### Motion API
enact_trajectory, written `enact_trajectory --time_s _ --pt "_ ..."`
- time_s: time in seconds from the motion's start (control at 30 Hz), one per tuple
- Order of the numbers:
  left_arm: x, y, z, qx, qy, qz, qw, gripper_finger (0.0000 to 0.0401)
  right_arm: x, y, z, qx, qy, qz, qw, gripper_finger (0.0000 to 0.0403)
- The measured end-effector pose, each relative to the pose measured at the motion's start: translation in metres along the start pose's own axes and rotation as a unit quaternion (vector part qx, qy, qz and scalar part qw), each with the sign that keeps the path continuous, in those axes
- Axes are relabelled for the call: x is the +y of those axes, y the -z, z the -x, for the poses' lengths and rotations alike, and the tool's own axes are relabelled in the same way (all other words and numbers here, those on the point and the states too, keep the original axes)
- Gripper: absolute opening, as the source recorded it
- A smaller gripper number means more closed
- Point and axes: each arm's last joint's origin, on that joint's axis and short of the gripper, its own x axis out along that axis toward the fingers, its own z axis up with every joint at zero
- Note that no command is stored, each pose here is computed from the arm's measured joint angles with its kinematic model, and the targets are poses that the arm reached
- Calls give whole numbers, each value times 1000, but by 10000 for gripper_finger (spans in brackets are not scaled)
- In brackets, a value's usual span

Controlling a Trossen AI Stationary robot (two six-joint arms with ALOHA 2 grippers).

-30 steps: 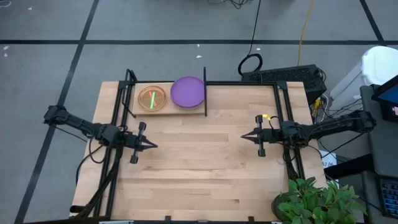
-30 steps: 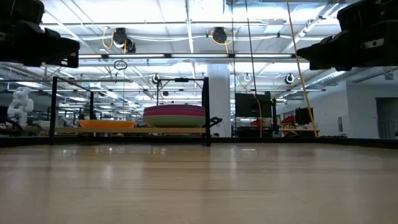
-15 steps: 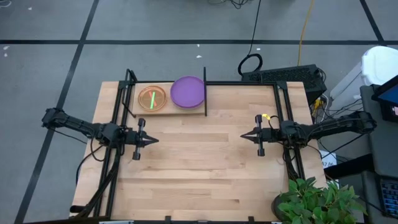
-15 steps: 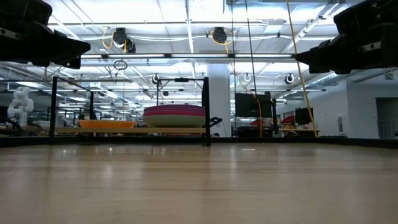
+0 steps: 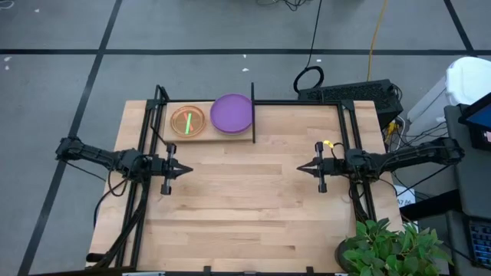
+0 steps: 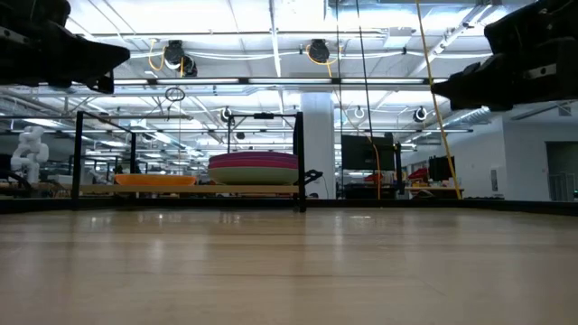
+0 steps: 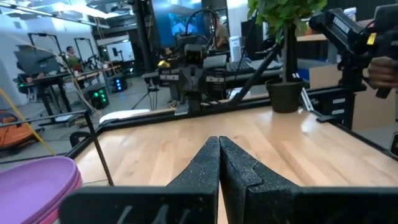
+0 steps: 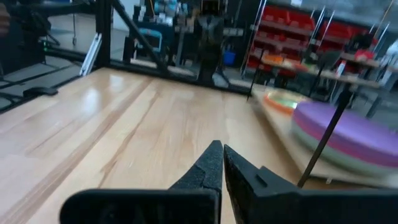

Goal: Place and stack plates onto a shelf
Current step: Return to Home Position

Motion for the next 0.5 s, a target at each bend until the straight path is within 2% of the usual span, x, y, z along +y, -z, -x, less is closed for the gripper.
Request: enact_trajectory --time_s 0.2,0.5 --pt "1 0 6 -3 0 0 1000 3 1 6 0 33 -4 -30 999 0" --pt "2 0 12 -9 -1 7 1000 3 1 6 1 33 -4 -33 999 0"
